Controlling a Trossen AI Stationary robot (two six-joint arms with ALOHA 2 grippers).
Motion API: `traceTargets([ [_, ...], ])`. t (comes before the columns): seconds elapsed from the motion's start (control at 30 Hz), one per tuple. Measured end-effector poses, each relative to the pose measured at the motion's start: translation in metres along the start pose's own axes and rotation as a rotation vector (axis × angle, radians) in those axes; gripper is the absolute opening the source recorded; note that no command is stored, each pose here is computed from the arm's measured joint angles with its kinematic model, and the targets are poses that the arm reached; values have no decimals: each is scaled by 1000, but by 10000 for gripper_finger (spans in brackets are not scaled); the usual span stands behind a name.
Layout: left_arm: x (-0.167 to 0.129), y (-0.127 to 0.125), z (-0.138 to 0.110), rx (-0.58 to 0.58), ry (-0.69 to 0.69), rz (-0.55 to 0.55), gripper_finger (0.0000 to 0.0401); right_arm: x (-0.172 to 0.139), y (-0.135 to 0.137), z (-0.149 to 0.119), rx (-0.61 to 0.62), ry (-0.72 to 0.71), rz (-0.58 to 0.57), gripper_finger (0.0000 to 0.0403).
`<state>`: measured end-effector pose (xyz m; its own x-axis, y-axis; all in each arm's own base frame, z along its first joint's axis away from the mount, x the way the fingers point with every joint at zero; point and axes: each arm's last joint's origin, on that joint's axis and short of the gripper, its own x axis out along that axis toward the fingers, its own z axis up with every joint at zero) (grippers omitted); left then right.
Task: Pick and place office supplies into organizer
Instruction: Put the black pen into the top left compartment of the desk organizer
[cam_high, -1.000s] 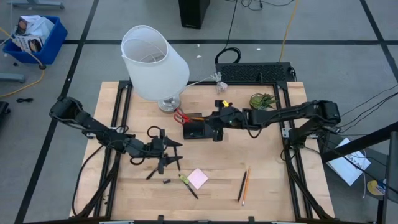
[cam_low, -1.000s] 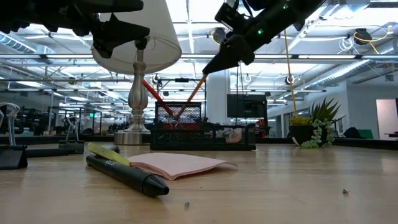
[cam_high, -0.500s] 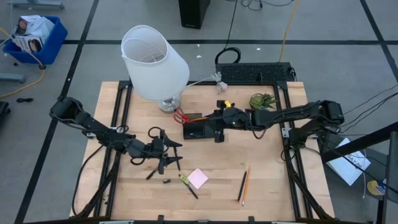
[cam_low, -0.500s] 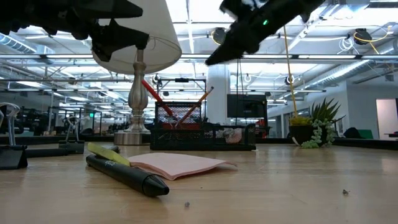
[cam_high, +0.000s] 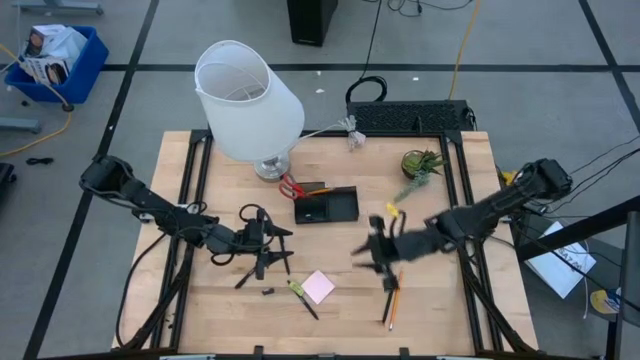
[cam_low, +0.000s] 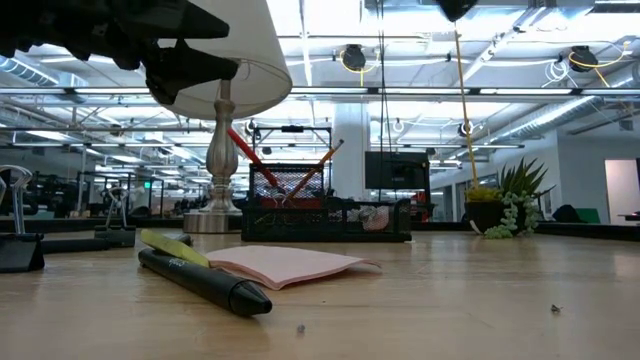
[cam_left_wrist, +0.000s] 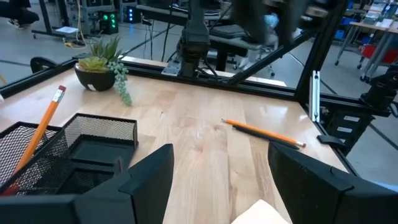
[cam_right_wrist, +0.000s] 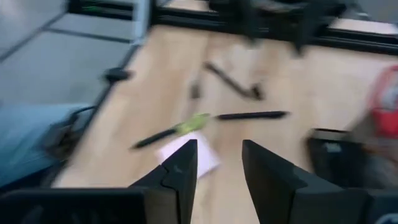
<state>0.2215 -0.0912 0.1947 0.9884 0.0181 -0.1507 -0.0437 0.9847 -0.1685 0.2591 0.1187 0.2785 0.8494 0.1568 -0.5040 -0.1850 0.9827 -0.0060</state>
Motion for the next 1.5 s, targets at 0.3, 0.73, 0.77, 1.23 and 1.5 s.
traceTargets([
  [0.3,0,0,0,9,0,0,256,6,38,-56,-88,-181,155,114],
  [0.73,4,9,1,27,1,40,264,28,19,-97,-148,-299,72,131],
  [0.77,4,9,1,26,0,42,262,31,19,-98,-153,-302,67,132],
  [1.23,4,10,-1,-10,29,51,262,31,19,-121,120,-45,52,123],
  [1.5,4,10,-1,-1,26,50,257,28,25,-135,257,78,46,122],
])
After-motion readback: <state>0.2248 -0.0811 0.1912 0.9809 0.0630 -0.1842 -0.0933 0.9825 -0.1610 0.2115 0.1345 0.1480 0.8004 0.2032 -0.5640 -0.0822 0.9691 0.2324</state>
